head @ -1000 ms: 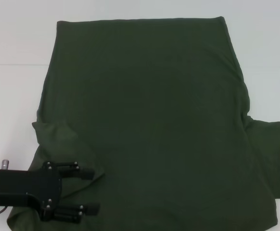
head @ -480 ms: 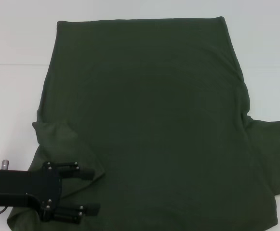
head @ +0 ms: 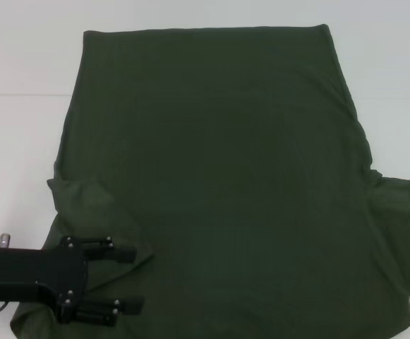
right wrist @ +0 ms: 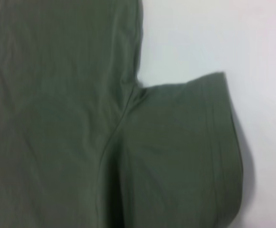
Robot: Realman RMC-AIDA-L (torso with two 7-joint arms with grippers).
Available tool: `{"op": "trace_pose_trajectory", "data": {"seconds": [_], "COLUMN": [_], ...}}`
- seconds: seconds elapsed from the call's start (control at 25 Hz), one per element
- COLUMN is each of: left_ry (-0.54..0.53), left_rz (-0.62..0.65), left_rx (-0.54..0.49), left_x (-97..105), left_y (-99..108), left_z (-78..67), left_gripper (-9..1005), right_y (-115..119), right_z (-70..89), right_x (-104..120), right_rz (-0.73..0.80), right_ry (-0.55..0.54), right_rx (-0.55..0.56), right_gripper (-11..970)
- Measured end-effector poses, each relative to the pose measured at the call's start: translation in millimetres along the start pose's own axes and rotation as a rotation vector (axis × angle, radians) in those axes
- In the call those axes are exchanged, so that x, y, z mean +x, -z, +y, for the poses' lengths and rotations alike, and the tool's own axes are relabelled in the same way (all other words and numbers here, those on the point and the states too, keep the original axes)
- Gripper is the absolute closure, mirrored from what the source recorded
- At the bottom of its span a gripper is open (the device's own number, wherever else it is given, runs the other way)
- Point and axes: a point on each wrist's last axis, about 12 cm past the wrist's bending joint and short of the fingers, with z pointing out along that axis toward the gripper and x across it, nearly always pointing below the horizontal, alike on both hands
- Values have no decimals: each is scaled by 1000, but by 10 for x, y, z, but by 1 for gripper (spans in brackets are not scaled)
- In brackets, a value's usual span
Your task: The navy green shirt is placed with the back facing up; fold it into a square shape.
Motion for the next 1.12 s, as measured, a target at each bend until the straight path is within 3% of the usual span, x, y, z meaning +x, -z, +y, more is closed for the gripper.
{"op": "trace_pose_trajectory", "data": {"seconds": [0.2, 0.72, 1.0, 1.12], "left_ry": [0, 8, 9, 10], "left_rz": [2, 5, 11, 12], "left_rx": [1, 2, 5, 6], "left_x": [-3, -7, -8, -7], "left_y": [4, 12, 7, 6], "left_z": [1, 3, 5, 5], "left_gripper": [154, 155, 155, 155], "right_y": [124, 269, 168, 73], "right_z": [-4, 170, 338, 486], "right_x": [-27, -168, -234, -292], "right_rz": [-37, -94, -54, -29], "right_ry": [-2, 55, 115, 152], "right_rx": [-9, -64, -86, -107], "right_gripper": [920, 918, 917, 916]}}
